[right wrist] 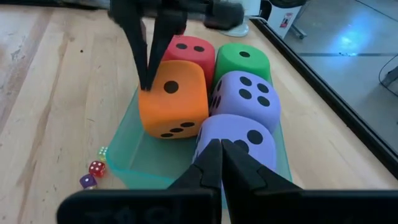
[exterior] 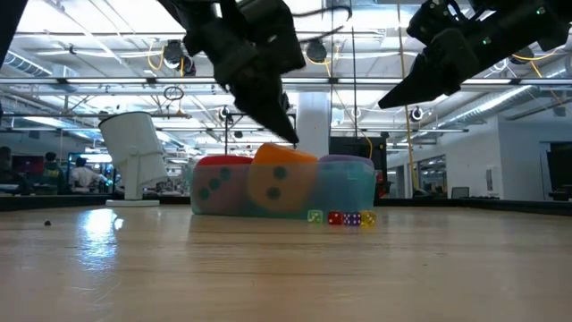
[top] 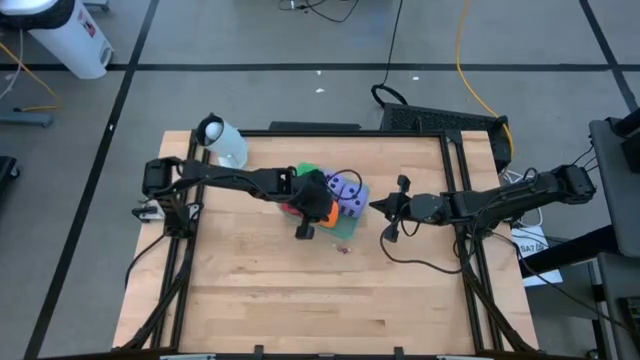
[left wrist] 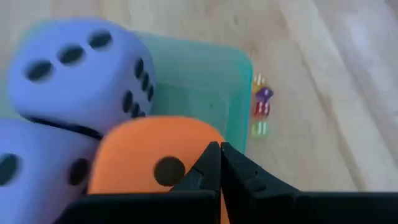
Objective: Pick & Place Dice
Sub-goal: Put the large orange dice into the blue bin
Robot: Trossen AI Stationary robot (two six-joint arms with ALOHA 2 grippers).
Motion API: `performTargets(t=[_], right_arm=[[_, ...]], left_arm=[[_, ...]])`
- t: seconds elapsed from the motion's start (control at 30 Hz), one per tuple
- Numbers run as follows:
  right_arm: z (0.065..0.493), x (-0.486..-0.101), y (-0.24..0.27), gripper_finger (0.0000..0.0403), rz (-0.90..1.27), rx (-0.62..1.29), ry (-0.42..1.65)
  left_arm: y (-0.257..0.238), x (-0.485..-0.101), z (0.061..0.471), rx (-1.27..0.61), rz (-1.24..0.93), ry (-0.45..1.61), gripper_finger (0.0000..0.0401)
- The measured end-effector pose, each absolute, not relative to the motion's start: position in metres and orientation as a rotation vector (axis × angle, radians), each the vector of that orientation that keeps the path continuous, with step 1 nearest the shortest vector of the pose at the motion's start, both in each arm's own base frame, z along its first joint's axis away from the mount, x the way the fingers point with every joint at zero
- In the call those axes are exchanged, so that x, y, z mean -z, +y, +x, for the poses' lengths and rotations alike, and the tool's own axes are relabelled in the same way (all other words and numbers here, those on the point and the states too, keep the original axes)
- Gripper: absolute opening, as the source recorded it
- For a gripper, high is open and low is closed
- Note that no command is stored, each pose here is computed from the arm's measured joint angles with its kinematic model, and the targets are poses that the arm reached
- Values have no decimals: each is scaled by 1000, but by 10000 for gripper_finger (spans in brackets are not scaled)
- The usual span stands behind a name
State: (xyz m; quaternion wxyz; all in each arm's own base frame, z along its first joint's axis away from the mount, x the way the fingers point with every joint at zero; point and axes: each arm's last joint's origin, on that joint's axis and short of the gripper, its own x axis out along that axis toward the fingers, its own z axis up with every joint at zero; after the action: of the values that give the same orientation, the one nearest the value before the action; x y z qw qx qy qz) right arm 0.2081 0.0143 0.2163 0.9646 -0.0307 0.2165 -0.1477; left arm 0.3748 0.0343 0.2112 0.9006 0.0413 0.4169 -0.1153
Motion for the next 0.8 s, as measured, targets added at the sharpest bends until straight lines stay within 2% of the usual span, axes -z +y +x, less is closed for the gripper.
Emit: performTargets(t=[0.17, 0.33, 0.8], right_arm=[[208, -216, 14, 0, -62, 299, 438], [208, -217, 14, 0, -60, 298, 430], [208, -217, 15, 0, -60, 294, 431]], left_arm=[[38, -246, 365, 180, 145, 777, 2], [50, -246, 358, 218, 90, 794, 2], [60, -197, 359, 199, 16, 980, 2]])
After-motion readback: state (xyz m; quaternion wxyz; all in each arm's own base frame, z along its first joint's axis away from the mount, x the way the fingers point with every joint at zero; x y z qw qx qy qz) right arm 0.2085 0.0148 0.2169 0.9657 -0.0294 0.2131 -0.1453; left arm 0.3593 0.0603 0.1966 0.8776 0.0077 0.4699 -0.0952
